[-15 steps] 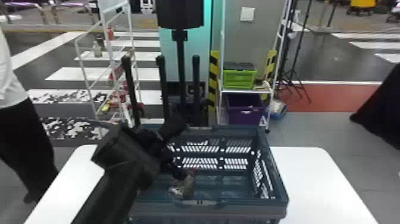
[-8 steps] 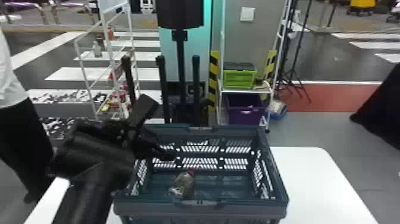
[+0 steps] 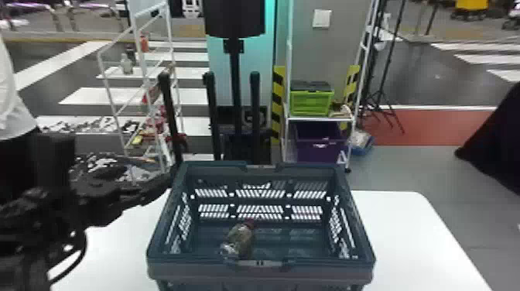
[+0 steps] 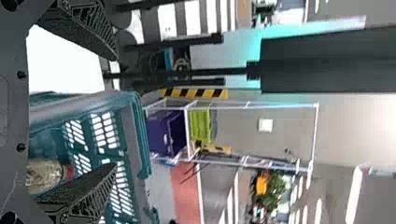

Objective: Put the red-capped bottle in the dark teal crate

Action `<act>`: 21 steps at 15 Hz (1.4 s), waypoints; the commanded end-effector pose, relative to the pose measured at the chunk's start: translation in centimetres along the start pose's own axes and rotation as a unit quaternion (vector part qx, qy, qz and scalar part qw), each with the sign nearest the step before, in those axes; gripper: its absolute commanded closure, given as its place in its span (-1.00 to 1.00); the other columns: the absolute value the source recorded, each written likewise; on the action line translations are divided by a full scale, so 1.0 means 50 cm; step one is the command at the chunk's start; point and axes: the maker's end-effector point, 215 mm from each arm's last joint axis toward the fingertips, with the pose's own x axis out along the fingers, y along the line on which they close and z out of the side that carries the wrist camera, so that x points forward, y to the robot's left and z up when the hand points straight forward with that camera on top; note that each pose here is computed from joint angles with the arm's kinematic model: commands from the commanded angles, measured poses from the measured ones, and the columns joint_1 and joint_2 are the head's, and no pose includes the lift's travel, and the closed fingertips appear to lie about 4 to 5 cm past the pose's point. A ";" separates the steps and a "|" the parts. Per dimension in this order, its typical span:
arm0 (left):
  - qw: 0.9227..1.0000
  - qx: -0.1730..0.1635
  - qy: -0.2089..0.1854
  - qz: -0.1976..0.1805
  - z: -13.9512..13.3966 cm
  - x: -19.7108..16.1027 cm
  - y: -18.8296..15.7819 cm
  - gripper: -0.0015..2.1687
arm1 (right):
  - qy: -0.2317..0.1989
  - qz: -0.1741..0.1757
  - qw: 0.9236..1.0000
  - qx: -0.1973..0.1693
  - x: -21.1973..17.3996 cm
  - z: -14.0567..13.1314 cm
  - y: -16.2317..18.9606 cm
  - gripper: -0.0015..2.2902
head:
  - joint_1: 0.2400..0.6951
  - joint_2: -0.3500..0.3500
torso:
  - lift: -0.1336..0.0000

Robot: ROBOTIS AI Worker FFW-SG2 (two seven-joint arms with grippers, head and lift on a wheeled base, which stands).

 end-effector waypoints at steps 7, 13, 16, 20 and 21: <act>0.996 0.006 -0.073 0.045 -0.088 -0.206 0.024 -0.91 | -0.002 0.019 1.000 -0.002 0.012 0.018 0.019 -0.87 | 0.14 0.00 | 1.00; 0.988 0.045 -0.124 0.075 -0.229 -0.301 -0.087 -0.91 | 0.009 0.024 1.000 -0.005 0.017 0.013 0.037 -0.87 | 0.14 0.00 | 1.00; 0.988 0.041 -0.125 0.084 -0.309 -0.322 -0.166 -0.91 | 0.012 0.029 0.999 -0.004 0.018 0.009 0.045 -0.87 | 0.14 0.00 | 1.00; 0.984 0.026 -0.145 0.100 -0.335 -0.354 -0.234 -0.91 | 0.012 0.034 0.999 -0.006 0.020 0.007 0.056 -0.87 | 0.14 0.00 | 1.00; 0.983 0.019 -0.144 0.110 -0.338 -0.356 -0.240 -0.91 | 0.013 0.036 0.999 -0.006 0.020 0.005 0.060 -0.87 | 0.14 0.00 | 1.00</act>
